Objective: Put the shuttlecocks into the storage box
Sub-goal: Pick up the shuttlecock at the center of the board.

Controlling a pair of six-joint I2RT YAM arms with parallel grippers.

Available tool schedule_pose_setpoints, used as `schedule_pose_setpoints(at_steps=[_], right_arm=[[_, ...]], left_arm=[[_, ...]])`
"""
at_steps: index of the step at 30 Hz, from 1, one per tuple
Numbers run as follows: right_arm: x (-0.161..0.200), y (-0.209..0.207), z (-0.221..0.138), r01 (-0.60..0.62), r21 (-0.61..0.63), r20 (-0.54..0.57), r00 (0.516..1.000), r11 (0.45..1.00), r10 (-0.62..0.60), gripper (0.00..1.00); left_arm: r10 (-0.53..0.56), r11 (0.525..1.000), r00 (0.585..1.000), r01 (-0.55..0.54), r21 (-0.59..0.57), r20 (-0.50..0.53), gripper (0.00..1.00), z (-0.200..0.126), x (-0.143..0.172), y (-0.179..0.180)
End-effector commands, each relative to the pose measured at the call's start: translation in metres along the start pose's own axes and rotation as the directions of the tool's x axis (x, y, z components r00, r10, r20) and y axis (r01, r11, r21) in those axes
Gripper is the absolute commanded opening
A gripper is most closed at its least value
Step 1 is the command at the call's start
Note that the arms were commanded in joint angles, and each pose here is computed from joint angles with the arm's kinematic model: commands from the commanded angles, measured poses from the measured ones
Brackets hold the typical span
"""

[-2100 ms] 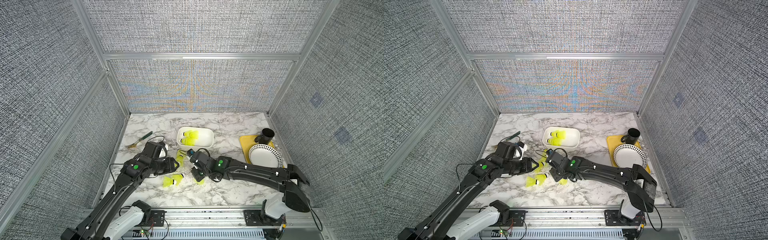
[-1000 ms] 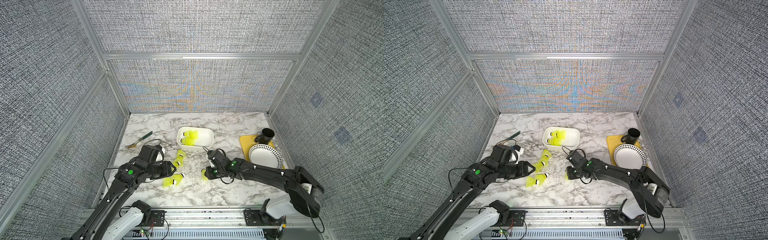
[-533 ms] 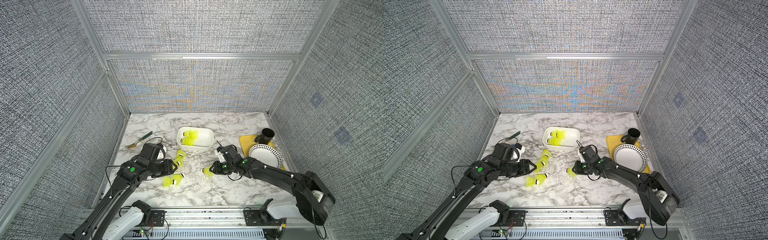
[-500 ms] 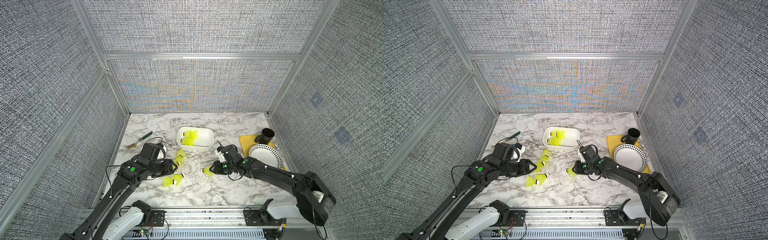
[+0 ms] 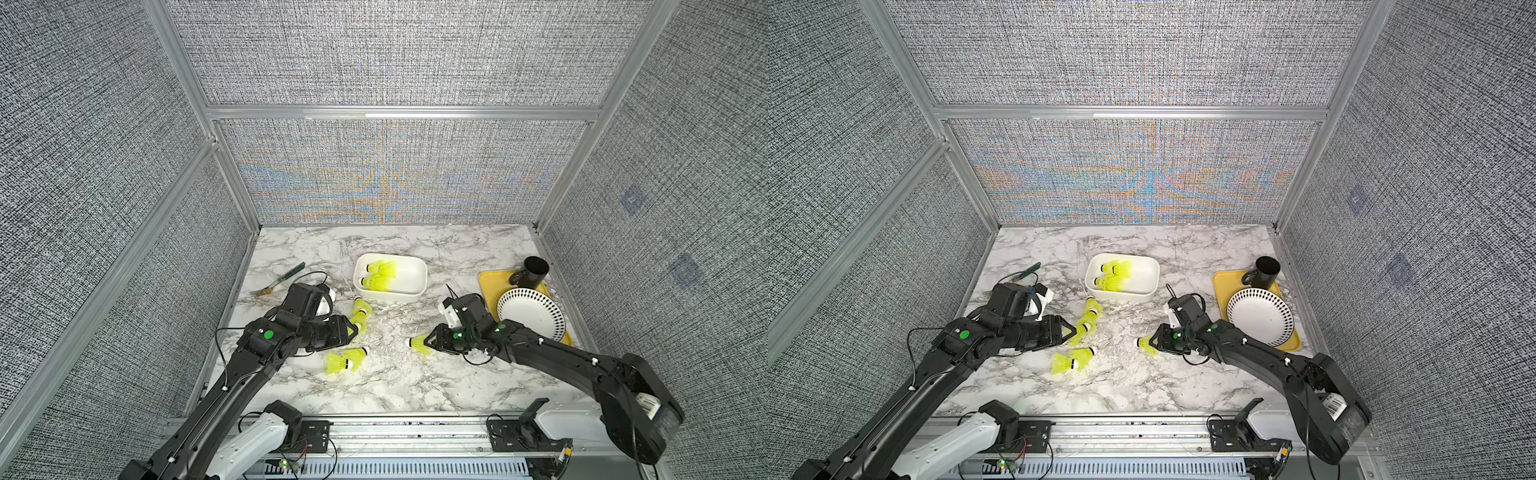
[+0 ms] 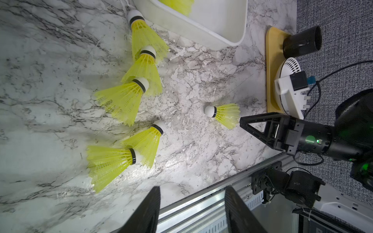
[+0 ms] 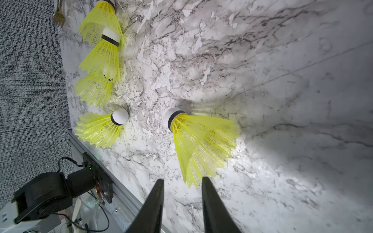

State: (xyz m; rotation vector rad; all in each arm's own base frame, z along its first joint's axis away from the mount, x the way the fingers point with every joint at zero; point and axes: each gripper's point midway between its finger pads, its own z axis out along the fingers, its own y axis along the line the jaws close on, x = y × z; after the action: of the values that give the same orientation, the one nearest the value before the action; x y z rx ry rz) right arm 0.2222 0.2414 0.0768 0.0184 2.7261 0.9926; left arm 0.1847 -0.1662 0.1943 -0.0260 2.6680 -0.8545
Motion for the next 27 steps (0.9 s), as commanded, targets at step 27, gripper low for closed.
schedule_pose_setpoints(at_steps=[27], right_arm=[[-0.020, 0.004, 0.036, -0.150, -0.087, -0.020, 0.989, 0.985, 0.149, 0.09]], left_arm=[[0.047, 0.970, 0.991, -0.016, 0.244, -0.122, 0.55, 0.093, 0.010, -0.031]])
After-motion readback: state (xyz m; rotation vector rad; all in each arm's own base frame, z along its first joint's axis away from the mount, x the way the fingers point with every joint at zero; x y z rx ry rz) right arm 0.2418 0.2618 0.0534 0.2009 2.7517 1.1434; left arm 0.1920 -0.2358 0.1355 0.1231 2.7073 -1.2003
